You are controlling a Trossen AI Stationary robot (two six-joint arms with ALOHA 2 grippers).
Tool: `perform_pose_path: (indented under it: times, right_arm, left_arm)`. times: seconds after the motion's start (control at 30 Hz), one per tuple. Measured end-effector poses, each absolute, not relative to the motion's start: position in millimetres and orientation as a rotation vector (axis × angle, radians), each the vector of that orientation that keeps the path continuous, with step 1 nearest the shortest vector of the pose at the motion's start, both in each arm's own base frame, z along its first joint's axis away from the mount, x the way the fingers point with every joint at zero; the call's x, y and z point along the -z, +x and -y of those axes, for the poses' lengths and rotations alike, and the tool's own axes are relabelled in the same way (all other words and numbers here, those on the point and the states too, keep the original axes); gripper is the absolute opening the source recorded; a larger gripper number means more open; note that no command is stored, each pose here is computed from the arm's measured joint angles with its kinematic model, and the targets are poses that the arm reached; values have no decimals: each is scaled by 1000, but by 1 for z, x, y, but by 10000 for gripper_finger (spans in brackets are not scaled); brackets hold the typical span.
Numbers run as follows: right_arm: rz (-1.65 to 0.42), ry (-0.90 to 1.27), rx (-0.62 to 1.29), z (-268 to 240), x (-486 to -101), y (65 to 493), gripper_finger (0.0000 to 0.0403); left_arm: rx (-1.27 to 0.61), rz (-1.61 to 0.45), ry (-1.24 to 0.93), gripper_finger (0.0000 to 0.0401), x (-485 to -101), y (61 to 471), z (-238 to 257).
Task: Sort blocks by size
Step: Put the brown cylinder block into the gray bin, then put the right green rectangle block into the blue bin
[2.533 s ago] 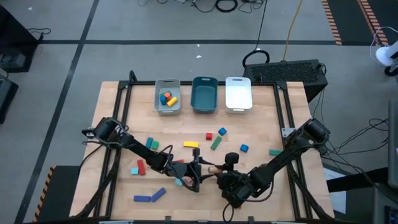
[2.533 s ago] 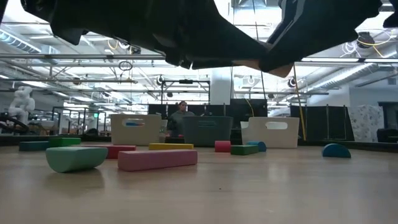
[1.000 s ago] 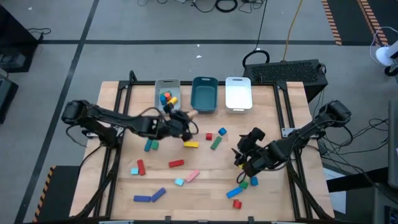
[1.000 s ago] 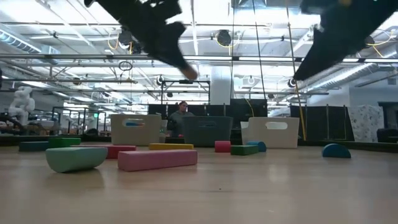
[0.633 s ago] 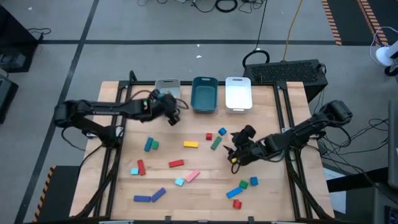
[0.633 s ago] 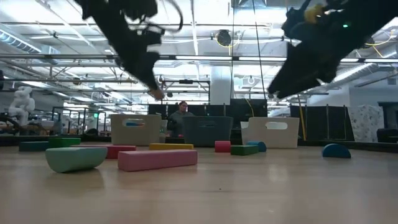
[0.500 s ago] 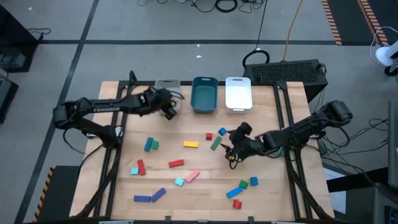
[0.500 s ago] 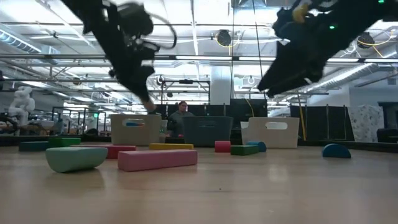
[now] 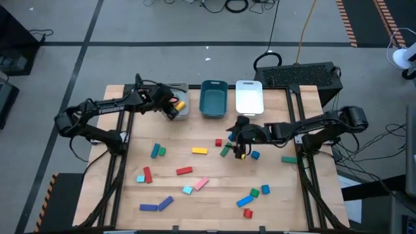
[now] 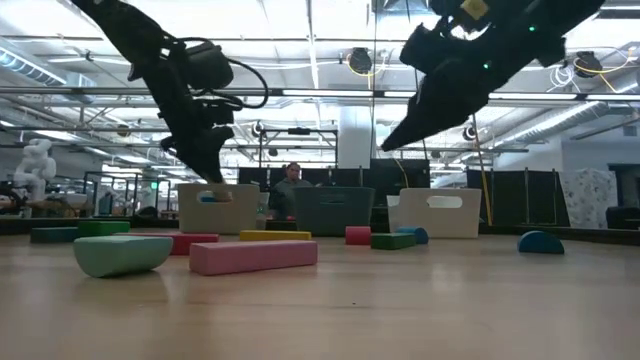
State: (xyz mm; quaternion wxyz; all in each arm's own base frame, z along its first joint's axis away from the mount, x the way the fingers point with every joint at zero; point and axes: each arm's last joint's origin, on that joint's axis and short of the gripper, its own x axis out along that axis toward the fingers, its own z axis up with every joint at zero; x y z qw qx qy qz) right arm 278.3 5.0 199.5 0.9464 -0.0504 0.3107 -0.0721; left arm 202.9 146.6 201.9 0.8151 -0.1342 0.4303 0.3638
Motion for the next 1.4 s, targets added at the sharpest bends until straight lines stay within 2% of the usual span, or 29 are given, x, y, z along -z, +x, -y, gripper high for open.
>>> perform_pose_path:
  times: [0.27,0.6,0.87,1.0,1.17,1.4]
  right_arm:
    - [-733,-284,74,1,-177,286,315]
    - [-811,-228,107,5,-158,289,315]
    - [-970,-192,113,5,-156,278,315]
    - [-952,-208,106,5,-159,280,315]
    - [-915,-347,55,6,-162,284,310]
    - [-856,-536,186,16,-177,294,288]
  left_arm:
    - [-779,-927,-290,139,-201,202,-147]
    - [-782,-898,-284,177,-203,204,-148]
    - [-770,-910,-259,181,-203,203,-148]
    - [-771,-914,-258,182,-203,203,-148]
    - [-771,-915,-253,182,-203,203,-148]
    - [-773,-913,-258,182,-203,204,-148]
